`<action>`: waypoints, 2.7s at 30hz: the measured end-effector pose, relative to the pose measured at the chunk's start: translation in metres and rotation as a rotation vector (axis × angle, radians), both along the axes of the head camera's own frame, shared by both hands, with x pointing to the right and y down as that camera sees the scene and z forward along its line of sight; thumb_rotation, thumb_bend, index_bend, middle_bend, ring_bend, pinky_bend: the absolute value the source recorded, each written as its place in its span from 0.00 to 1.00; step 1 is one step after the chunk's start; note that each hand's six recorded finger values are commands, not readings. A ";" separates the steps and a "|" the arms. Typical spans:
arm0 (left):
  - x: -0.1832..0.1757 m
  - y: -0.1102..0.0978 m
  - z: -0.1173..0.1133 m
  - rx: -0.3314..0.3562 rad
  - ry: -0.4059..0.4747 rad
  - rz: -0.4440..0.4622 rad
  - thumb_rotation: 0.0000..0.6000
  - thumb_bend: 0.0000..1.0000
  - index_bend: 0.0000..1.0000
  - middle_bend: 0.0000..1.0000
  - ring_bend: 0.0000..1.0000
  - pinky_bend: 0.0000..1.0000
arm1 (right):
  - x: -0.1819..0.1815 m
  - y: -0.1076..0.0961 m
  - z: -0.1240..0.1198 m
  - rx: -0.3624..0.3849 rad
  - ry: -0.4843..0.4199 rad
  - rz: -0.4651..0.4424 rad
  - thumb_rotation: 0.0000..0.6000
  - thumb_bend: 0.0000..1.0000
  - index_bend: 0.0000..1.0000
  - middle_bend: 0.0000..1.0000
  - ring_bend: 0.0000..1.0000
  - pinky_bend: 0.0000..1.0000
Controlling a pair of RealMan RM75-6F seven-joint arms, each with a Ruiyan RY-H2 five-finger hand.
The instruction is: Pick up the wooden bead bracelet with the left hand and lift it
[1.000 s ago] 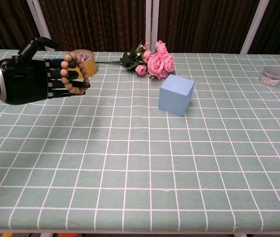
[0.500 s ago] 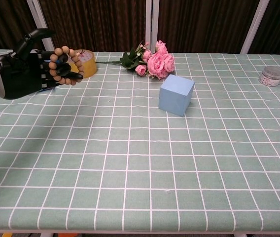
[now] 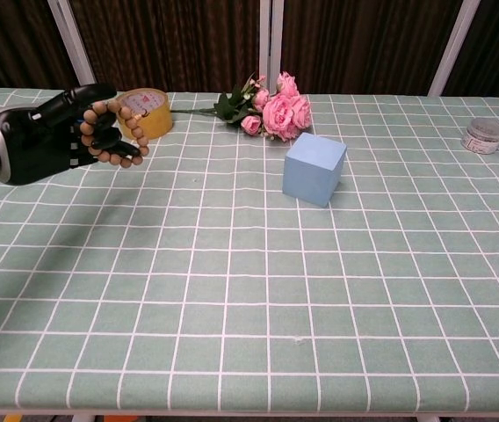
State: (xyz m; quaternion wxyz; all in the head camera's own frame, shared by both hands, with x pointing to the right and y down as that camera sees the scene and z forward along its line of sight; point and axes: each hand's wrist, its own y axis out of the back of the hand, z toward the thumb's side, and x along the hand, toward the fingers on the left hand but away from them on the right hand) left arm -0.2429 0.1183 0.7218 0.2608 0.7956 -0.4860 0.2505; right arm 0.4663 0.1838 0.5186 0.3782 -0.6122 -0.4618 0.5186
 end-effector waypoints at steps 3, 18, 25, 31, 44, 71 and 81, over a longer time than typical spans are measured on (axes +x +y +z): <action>0.001 0.001 0.000 -0.003 0.000 0.000 0.63 0.40 0.74 0.78 0.41 0.02 | 0.001 0.000 0.000 0.000 -0.001 0.001 1.00 0.10 0.00 0.08 0.00 0.00; 0.002 0.002 0.000 0.000 -0.003 -0.003 0.53 0.48 0.76 0.80 0.42 0.02 | 0.004 0.002 0.002 -0.002 -0.005 0.009 1.00 0.10 0.00 0.08 0.00 0.00; 0.002 0.003 0.000 -0.005 -0.005 -0.006 0.45 0.57 0.75 0.79 0.42 0.02 | 0.004 0.003 0.002 -0.001 -0.006 0.009 1.00 0.10 0.00 0.08 0.00 0.00; 0.004 0.003 0.000 -0.008 -0.002 -0.001 0.25 0.62 0.69 0.73 0.42 0.02 | 0.005 0.003 0.001 0.000 -0.006 0.011 1.00 0.10 0.00 0.08 0.00 0.00; 0.007 0.005 0.002 -0.008 0.011 0.016 0.09 0.64 0.61 0.67 0.40 0.02 | 0.003 0.001 0.001 -0.002 -0.003 0.010 1.00 0.10 0.00 0.08 0.00 0.00; 0.003 0.006 0.007 -0.043 0.018 -0.008 0.31 0.47 0.68 0.75 0.41 0.01 | 0.002 0.001 0.003 -0.008 0.003 0.012 1.00 0.10 0.00 0.08 0.00 0.00; 0.004 0.006 0.008 -0.043 0.014 -0.004 0.51 0.48 0.68 0.75 0.42 0.01 | 0.002 0.001 0.002 -0.008 0.004 0.014 1.00 0.10 0.00 0.08 0.00 0.00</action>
